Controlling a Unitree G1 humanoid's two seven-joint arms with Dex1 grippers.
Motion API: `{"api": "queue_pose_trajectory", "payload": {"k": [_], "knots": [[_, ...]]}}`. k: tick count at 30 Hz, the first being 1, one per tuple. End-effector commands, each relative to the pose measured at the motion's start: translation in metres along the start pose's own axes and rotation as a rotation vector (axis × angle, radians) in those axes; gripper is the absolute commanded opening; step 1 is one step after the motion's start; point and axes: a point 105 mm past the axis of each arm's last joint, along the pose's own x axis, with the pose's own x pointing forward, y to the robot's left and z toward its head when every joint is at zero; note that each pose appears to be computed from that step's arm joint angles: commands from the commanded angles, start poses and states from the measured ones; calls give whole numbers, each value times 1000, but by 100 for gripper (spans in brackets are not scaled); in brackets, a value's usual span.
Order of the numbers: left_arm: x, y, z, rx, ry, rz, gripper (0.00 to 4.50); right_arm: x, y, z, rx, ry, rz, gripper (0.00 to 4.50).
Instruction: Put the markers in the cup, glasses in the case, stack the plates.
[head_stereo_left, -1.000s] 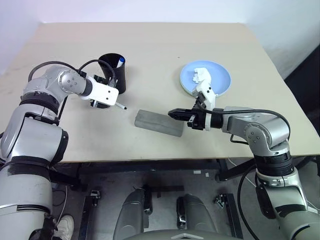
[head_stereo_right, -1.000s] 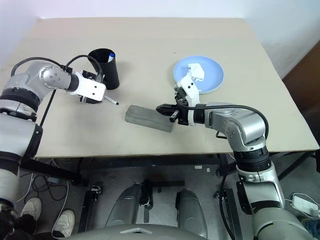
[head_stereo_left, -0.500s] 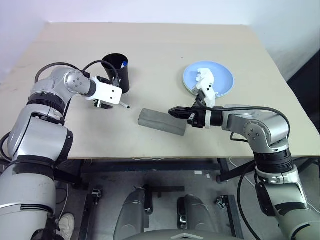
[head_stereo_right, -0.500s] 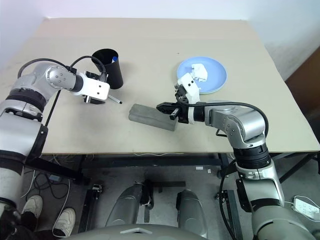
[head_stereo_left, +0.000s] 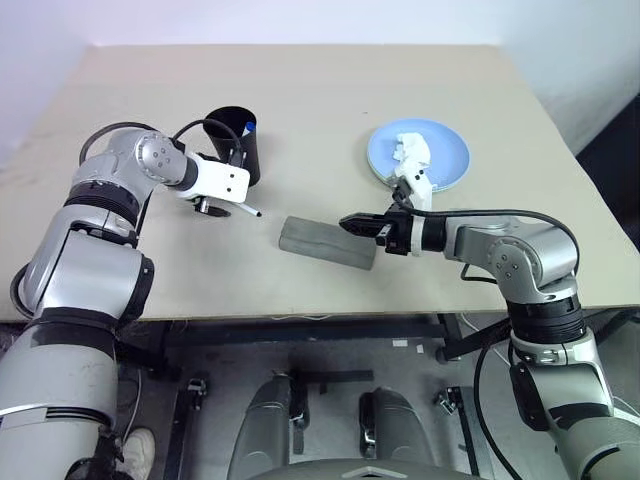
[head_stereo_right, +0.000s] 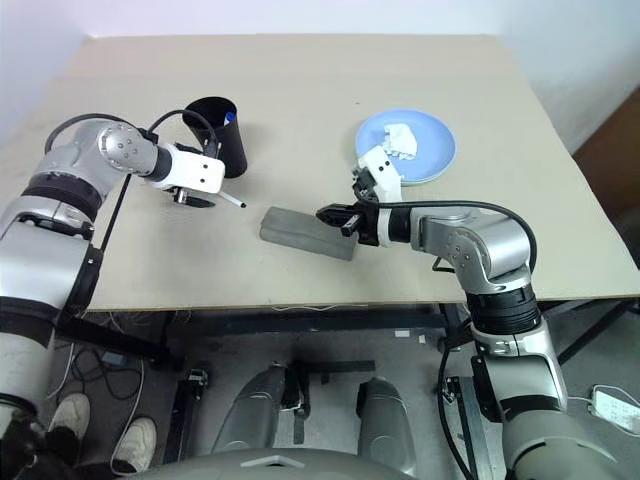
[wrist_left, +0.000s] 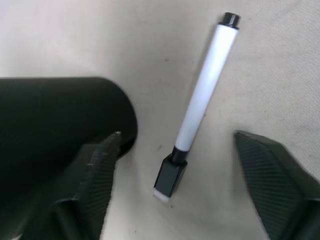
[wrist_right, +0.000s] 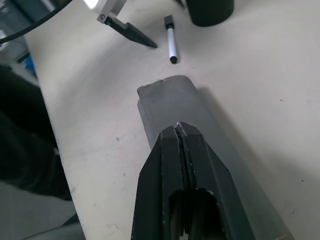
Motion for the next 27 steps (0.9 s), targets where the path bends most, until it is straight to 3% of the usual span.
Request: {"api": "queue_pose_trajectory", "payload": {"k": [1, 9, 12, 16, 25, 27], "knots": [[0, 4, 2, 2, -1, 17, 306, -3, 3, 14, -18, -47, 11, 0], [0, 5, 3, -5, 9, 0, 306, -2, 2, 14, -14, -47, 9, 0], [0, 6, 4, -5, 6, 2, 249, -1, 2, 14, -14, -47, 6, 0], [0, 8, 4, -3, 18, 8, 115, -1, 1, 13, -14, -46, 4, 0], [-2, 8, 0, -19, 30, 9, 115, -2, -3, 14, -16, -54, -7, 0], [-3, 8, 1, -28, 19, 4, 60, -2, -3, 14, -15, -55, -7, 0]]}}
